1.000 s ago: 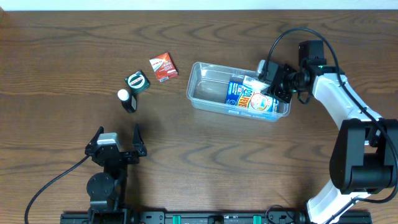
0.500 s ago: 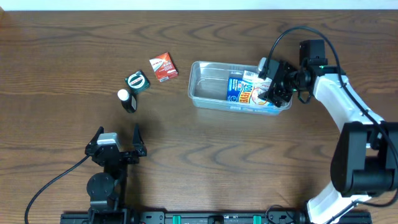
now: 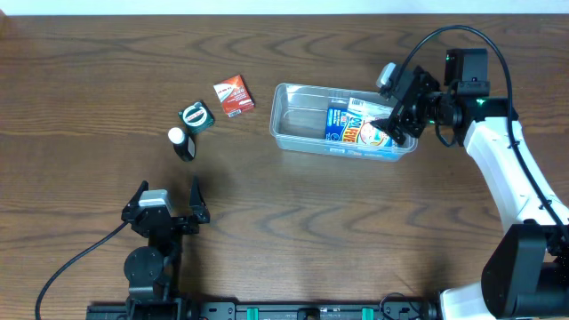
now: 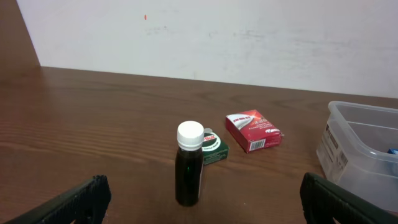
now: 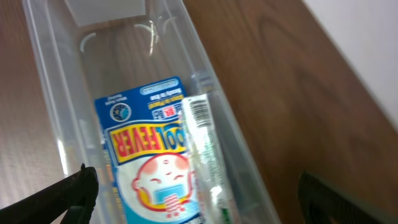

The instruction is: Pack container

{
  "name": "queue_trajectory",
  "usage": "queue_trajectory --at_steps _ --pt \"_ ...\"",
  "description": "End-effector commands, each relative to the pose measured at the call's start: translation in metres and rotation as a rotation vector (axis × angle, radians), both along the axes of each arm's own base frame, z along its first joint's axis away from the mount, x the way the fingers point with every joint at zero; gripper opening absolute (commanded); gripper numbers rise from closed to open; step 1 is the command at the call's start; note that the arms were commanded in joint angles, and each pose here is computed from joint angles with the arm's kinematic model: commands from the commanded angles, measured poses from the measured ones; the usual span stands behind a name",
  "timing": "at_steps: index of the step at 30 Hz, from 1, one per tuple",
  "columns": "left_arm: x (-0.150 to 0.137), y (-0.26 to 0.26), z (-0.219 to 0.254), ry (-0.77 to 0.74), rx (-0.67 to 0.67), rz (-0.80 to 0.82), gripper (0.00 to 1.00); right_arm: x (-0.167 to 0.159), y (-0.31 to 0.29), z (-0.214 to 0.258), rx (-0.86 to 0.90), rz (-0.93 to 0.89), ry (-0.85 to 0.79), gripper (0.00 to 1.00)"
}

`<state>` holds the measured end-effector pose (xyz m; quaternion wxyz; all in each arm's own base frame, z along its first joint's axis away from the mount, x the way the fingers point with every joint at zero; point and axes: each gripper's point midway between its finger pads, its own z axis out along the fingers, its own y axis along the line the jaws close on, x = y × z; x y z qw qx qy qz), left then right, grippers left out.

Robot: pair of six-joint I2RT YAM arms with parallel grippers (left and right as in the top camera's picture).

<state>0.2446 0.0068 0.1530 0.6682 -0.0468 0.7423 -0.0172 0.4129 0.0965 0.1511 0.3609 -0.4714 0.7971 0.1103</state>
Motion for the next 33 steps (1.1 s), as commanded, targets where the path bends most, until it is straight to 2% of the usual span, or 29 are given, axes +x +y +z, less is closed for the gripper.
queue_trajectory --at_steps 1,12,16,23,33 --pt "-0.001 0.003 -0.017 0.050 0.011 0.014 0.98 -0.008 0.006 0.000 0.060 -0.045 0.074 0.99" --pt "-0.001 0.003 -0.017 0.050 0.011 0.014 0.98 -0.027 0.025 -0.009 0.056 -0.015 0.159 0.99" --pt "-0.001 0.003 -0.017 0.050 0.011 0.014 0.98 -0.030 0.028 -0.012 0.103 -0.130 0.252 0.99" --pt "-0.001 0.003 -0.017 0.050 0.011 0.014 0.98 -0.042 0.019 -0.026 0.167 -0.476 0.495 0.99" --pt "-0.001 0.003 -0.017 0.050 0.011 0.014 0.98 -0.065 0.028 -0.034 0.196 -0.608 0.666 0.99"
